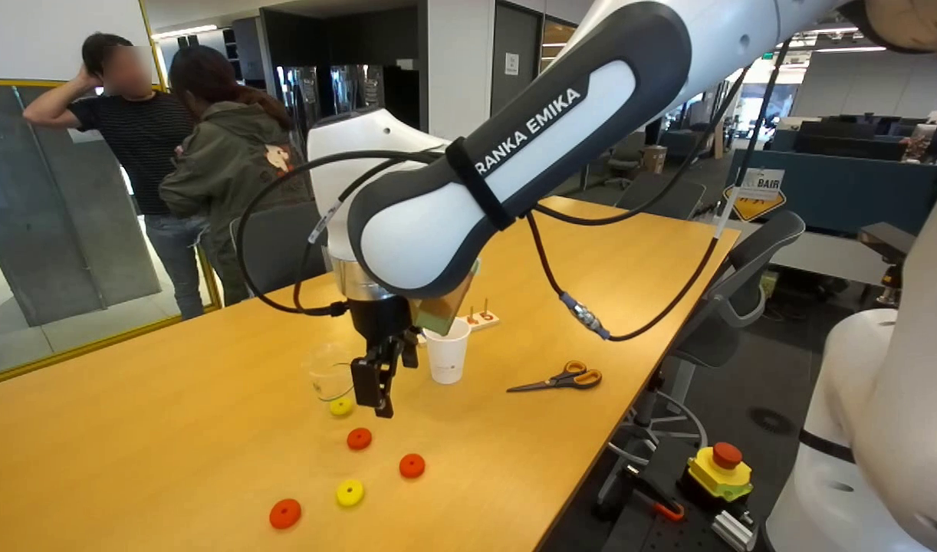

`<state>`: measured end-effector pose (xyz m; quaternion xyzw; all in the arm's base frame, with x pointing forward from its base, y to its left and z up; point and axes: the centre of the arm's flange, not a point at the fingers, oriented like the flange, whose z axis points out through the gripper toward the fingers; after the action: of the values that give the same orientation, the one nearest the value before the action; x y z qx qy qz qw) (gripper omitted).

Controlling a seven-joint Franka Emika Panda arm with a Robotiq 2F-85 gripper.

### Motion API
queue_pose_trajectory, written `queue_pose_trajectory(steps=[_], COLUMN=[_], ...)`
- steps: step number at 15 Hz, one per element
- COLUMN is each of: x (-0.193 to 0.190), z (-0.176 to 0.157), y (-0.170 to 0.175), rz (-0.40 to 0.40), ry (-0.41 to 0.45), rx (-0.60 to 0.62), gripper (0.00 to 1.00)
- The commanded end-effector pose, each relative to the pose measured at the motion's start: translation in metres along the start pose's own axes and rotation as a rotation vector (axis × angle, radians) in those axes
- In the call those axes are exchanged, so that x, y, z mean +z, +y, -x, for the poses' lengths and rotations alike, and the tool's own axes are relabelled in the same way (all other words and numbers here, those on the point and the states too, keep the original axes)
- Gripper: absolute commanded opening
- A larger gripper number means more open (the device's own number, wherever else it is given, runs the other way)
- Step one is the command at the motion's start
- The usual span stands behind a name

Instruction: Put the orange rings inside the white cup, place the yellow rings inside the clear cup

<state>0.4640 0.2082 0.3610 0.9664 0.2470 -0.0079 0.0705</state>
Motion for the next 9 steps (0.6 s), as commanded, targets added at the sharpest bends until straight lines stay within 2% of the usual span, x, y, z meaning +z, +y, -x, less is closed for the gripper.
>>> queue_pose_trajectory(steps=[1, 4, 9], x=[0.015, 0.038, 0.074], z=[0.009, 0.006, 0.008], y=[-0.014, -0.009, 0.0], rz=[-0.007, -0.013, -0.045], ry=[0.009, -0.011, 0.035], rx=[0.198, 0.297, 0.313], gripper=[1.0, 1.0, 1.0])
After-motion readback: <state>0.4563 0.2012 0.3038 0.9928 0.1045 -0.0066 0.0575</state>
